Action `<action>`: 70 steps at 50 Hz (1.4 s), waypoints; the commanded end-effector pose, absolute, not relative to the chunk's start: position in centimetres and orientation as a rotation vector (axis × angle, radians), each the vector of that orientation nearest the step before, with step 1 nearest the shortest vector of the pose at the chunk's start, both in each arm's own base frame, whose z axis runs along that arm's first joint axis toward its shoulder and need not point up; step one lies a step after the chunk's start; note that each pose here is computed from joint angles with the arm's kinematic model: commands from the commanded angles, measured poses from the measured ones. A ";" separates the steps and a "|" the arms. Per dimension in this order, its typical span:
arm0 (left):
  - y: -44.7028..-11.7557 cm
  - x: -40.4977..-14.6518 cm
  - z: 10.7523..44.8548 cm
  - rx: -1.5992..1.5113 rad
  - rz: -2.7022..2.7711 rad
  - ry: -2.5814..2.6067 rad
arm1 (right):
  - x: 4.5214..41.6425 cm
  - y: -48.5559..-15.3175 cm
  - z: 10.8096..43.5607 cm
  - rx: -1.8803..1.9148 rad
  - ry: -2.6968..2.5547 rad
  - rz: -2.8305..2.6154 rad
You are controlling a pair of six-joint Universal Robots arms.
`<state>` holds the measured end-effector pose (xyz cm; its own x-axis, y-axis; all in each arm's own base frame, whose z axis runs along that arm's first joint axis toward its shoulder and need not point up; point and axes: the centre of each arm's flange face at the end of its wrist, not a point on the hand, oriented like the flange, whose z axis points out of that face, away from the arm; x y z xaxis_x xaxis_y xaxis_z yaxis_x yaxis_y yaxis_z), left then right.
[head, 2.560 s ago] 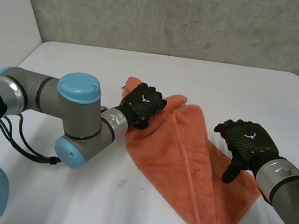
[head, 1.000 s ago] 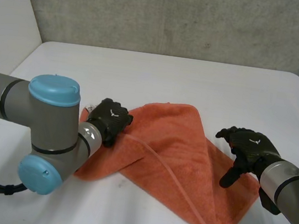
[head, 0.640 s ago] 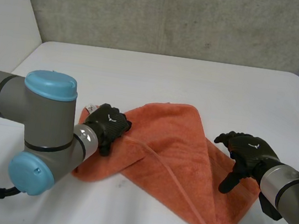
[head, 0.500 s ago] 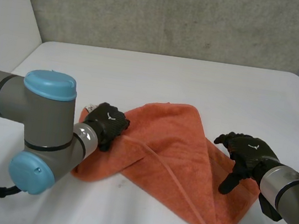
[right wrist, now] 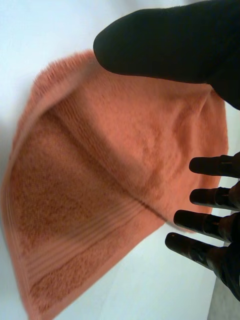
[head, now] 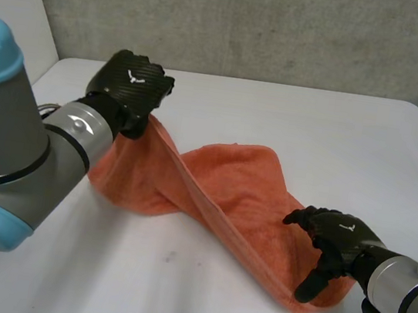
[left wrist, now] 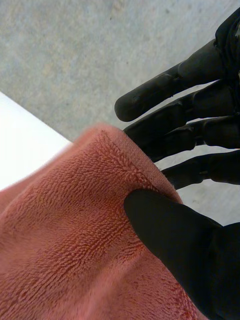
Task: Fold the laundry
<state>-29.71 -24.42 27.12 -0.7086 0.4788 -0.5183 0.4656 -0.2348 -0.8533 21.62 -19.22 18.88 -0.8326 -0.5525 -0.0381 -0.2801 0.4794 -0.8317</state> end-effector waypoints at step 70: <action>-34.7 -26.3 34.2 -0.676 2.928 -1.433 | 26.0 -32.9 36.5 -0.938 1.640 -2.811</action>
